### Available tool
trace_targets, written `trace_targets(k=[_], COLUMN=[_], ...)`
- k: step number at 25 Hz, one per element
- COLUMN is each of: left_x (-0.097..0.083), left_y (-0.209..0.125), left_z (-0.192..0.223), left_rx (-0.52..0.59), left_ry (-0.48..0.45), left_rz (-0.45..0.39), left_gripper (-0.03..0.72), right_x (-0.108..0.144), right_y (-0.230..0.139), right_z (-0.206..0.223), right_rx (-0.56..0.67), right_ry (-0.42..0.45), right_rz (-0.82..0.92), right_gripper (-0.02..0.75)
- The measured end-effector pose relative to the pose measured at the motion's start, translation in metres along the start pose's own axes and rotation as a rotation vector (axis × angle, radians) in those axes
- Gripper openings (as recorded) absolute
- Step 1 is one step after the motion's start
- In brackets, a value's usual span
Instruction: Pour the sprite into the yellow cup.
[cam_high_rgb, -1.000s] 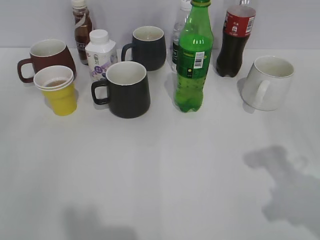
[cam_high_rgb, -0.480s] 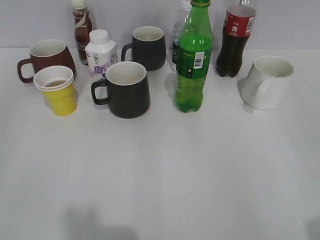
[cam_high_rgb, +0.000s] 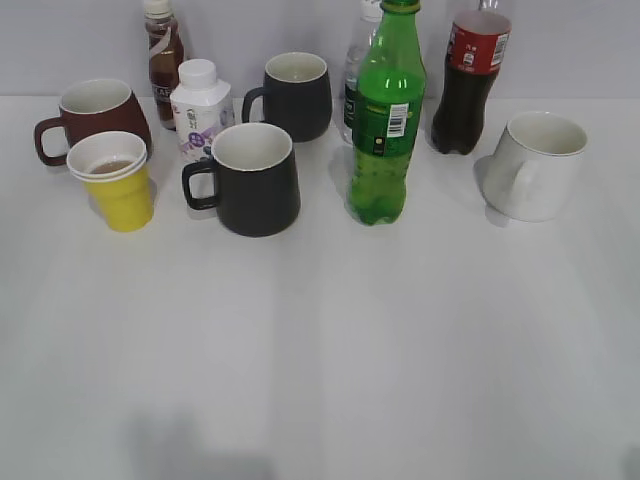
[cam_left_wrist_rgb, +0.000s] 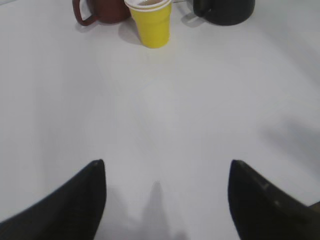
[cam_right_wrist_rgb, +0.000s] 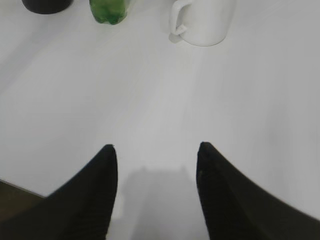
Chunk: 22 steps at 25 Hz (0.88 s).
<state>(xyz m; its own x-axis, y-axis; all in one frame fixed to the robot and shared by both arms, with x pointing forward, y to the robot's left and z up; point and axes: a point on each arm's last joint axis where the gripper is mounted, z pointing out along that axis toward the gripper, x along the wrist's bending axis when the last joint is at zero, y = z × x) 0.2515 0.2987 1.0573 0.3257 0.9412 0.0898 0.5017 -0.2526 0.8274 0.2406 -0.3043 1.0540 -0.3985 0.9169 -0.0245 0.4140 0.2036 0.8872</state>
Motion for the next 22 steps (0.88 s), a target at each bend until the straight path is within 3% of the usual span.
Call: trace_targets(k=[13,17,22], left_x=[0.0000,0.0002,0.0001], left_y=[0.0002,-0.0004,-0.0049], left_z=[0.0000,-0.0010,-0.0078], left_rx=[-0.002,-0.007,-0.044], left_ry=[0.001,0.015,0.123], left_rz=[0.000,-0.009,-0.074], left_gripper=[0.505,0.479,0.455], right_x=[0.0000,0.0002,0.0005], right_y=[0.0001,-0.0002,-0.0007], right_z=[-0.0001,-0.0009,-0.0018], right_rx=[-0.002,0.000,0.004], right_ry=[-0.009,-0.151,-0.333], right_rz=[0.004,0.078,0.172], right_gripper=[0.386,0.386,0.382])
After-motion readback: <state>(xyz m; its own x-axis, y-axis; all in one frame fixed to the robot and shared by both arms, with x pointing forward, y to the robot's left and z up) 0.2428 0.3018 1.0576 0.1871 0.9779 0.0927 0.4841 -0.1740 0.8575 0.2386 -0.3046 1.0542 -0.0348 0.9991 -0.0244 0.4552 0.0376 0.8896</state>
